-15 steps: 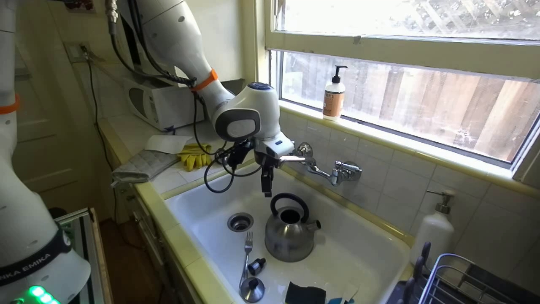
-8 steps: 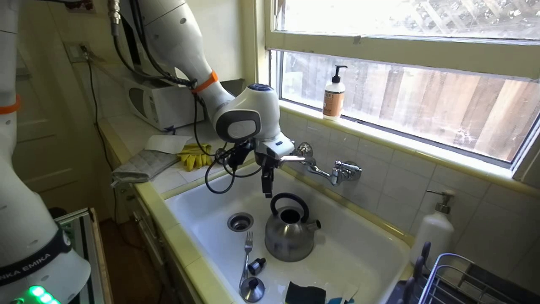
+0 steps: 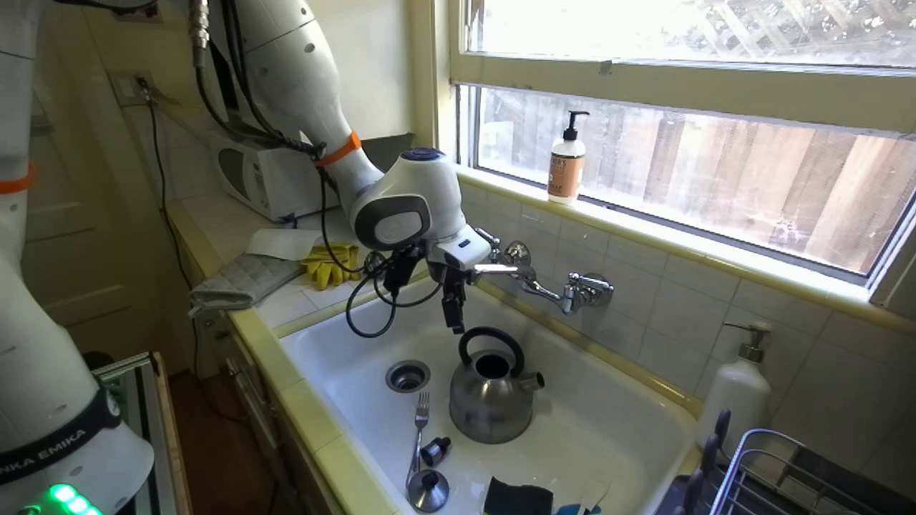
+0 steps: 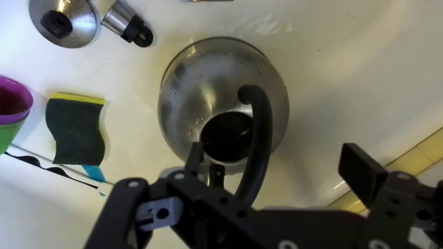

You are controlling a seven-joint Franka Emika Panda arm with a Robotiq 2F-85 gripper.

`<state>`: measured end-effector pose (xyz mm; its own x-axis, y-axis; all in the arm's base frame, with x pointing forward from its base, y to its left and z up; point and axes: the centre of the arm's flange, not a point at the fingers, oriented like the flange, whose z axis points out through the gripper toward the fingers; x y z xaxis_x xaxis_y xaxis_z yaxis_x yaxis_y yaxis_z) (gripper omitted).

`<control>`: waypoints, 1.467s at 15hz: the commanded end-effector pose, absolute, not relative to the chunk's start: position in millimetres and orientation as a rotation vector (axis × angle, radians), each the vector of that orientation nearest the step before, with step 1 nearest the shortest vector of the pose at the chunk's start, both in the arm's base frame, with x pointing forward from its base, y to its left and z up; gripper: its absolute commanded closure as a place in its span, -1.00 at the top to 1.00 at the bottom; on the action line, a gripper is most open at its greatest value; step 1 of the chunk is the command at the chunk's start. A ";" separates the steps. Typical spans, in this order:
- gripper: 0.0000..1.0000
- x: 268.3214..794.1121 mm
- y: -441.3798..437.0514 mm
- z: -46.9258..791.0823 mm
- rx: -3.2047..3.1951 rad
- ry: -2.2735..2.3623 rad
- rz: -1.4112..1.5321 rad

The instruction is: Move the kettle to the left, then move the tap faucet to the right, then move the kettle forward, then open and close the tap

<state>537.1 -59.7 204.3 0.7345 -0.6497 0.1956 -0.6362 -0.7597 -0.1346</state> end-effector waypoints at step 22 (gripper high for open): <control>0.17 557.1 -18.5 116.9 -2.894 0.986 -0.901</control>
<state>548.3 -22.2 123.8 0.6456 -0.5645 0.5144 -0.5738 -0.8030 -0.1611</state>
